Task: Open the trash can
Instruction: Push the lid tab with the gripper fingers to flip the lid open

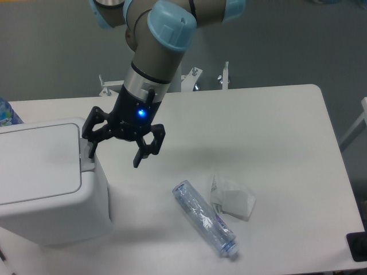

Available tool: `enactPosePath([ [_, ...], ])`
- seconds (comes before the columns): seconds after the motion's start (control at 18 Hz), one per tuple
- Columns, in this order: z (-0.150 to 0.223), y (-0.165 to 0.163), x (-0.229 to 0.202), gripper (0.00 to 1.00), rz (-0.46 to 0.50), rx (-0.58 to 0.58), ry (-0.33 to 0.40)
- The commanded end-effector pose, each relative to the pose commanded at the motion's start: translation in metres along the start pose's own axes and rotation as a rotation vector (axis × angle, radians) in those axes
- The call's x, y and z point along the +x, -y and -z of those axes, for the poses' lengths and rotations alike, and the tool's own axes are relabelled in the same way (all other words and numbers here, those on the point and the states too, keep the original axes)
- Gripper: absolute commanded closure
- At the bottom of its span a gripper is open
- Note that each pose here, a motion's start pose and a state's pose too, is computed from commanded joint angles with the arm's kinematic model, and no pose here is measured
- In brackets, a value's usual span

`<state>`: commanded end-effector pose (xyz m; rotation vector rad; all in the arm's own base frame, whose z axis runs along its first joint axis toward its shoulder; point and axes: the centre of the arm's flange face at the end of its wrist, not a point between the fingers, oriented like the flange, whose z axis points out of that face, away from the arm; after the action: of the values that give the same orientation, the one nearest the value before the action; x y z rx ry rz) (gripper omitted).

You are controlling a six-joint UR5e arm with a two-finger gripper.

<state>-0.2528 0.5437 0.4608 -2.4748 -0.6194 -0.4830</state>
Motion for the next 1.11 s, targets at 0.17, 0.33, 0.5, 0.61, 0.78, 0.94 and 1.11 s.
enactPosePath([
  [0.17,-0.0024,0.0001,-0.0018,0.0,0.002,-0.004,0.001],
  [0.33,-0.0035,0.0007,-0.0024,0.0,0.003,-0.005,-0.001],
  [0.5,-0.0035,0.0007,-0.0026,0.0,0.003,-0.005,0.001],
  [0.61,-0.0035,0.0007,-0.0024,0.0,0.003,-0.005,-0.001],
  [0.78,-0.0052,0.0008,-0.0037,0.0,0.005,-0.008,0.0],
  [0.94,-0.0052,0.0008,-0.0037,0.0,0.005,-0.008,0.0],
  [1.11,-0.0035,0.0023,-0.0028,0.0,0.003,-0.004,0.001],
])
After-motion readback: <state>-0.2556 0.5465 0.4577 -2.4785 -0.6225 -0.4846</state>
